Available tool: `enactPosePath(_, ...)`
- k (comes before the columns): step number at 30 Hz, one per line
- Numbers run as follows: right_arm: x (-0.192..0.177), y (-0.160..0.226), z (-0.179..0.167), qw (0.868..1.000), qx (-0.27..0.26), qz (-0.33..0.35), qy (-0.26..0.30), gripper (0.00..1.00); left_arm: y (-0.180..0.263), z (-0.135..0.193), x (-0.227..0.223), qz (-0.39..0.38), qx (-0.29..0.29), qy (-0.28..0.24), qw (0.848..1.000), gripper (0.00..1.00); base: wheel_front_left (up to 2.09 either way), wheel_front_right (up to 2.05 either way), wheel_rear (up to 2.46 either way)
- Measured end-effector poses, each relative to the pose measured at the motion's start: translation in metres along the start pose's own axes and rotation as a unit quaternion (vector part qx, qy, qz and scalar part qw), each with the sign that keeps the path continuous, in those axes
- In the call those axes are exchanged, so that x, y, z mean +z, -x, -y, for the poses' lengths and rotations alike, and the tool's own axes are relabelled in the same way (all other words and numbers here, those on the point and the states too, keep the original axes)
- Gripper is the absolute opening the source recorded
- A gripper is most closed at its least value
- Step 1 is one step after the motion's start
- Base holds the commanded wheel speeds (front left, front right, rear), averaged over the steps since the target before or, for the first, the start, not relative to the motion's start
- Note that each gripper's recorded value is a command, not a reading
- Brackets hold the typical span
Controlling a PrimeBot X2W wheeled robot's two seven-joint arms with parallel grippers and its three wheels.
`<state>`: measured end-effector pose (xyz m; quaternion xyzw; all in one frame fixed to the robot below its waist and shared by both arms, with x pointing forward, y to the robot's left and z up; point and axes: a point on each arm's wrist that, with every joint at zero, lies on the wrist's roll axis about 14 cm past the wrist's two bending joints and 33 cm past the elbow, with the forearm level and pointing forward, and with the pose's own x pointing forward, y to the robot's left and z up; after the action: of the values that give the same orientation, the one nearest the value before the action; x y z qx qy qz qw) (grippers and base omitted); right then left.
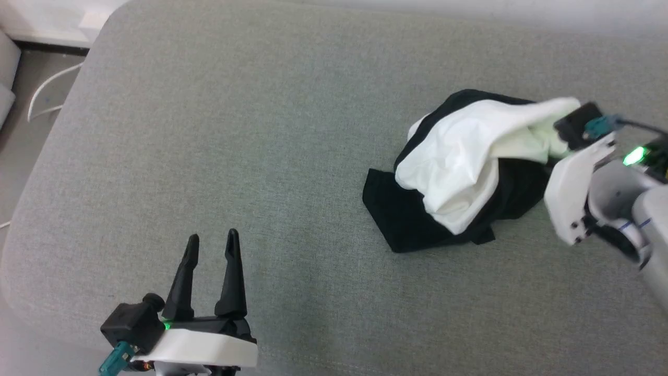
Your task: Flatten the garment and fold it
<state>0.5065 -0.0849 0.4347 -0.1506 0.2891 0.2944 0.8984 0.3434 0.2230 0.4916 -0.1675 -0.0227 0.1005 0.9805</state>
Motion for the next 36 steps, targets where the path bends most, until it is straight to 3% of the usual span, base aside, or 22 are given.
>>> enactPosePath(6, 0.068, 0.039, 0.016, 0.997, -0.018, 0.058, 0.044, 0.00, 0.005, 0.007, 0.007, 0.011, -0.011, 0.011, 1.000, 1.00, 0.00, 0.00, 0.00)
enactPosePath(13, 0.126, 0.069, -0.039, 0.987, 0.039, 0.126, 0.094, 0.00, 0.014, 0.010, 0.012, 0.019, -0.017, 0.016, 1.000, 1.00, 0.00, 0.00, 0.00)
enactPosePath(18, 0.111, 0.055, -0.115, 0.980, 0.134, 0.103, 0.108, 0.00, 0.016, 0.012, 0.014, 0.022, -0.020, 0.018, 0.999, 1.00, 0.00, 0.00, 0.00)
enactPosePath(23, 0.063, 0.029, -0.163, 0.974, 0.194, 0.034, 0.115, 0.00, 0.020, 0.013, 0.010, 0.015, -0.019, 0.022, 0.999, 1.00, 0.00, 0.00, 0.00)
enactPosePath(25, 0.049, 0.022, -0.172, 0.972, 0.206, 0.017, 0.115, 0.47, 0.022, 0.009, 0.009, 0.014, -0.014, 0.021, 1.000, 1.00, 0.00, 0.00, 0.00)
enactPosePath(26, 0.046, 0.019, -0.176, 0.971, 0.211, 0.014, 0.111, 0.87, 0.023, 0.008, 0.009, 0.013, -0.011, 0.021, 1.000, 1.00, 0.00, 0.00, 0.00)
enactPosePath(27, 0.044, 0.016, -0.178, 0.971, 0.215, 0.013, 0.107, 1.00, 0.023, 0.006, 0.009, 0.013, -0.008, 0.020, 1.000, 1.00, 0.00, 0.00, 0.00)
enactPosePath(36, 0.069, 0.029, -0.173, 0.971, 0.228, 0.040, 0.056, 1.00, 0.026, 0.007, 0.011, 0.017, -0.013, 0.022, 1.000, 1.00, 0.00, 0.00, 0.00)
